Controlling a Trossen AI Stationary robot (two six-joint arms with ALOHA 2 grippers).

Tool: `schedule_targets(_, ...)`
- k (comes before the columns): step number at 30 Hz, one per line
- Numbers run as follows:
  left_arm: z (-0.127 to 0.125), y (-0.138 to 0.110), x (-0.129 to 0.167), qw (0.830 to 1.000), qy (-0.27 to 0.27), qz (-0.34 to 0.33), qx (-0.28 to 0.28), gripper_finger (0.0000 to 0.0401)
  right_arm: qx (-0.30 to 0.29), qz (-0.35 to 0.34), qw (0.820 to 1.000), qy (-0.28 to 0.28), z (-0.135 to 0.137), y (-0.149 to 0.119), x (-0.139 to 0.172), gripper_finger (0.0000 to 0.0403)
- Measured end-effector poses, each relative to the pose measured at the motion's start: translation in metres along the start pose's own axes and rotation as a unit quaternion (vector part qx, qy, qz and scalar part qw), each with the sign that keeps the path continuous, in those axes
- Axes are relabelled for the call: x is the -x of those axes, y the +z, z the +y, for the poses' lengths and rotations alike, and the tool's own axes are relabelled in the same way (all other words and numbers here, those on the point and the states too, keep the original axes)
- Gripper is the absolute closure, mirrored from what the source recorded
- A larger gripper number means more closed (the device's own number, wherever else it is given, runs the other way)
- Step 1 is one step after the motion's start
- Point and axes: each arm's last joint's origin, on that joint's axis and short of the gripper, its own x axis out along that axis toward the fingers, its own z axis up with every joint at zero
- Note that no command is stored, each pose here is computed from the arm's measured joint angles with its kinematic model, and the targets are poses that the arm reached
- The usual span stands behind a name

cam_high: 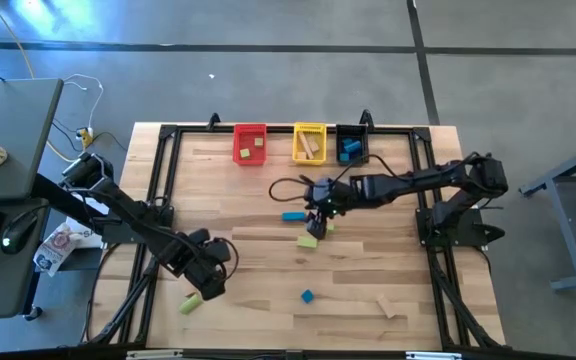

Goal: Sort & place blocks by color
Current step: Put the green block into the red bin

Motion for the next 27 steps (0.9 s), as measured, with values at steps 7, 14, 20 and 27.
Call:
schedule_targets(7, -0.007, -0.01, 0.002, 0.994, -0.034, 0.057, 0.087, 0.0194, 0.018, 0.011, 1.0, -0.015, 0.011, -0.008, 0.0, 0.0213)
schedule_targets(14, -0.021, -0.03, 0.009, 0.98, -0.065, 0.106, 0.154, 0.0194, 0.024, 0.005, 0.999, -0.038, 0.012, -0.009, 0.0, 0.0213)
schedule_targets(20, -0.032, -0.049, 0.015, 0.974, -0.086, 0.113, 0.177, 0.0194, 0.033, 0.006, 0.999, -0.038, 0.012, -0.009, 0.0, 0.0213)
schedule_targets(27, -0.039, -0.07, 0.022, 0.968, -0.086, 0.113, 0.207, 0.0194, 0.031, 0.005, 0.999, -0.038, 0.012, -0.009, 0.0, 0.0213)
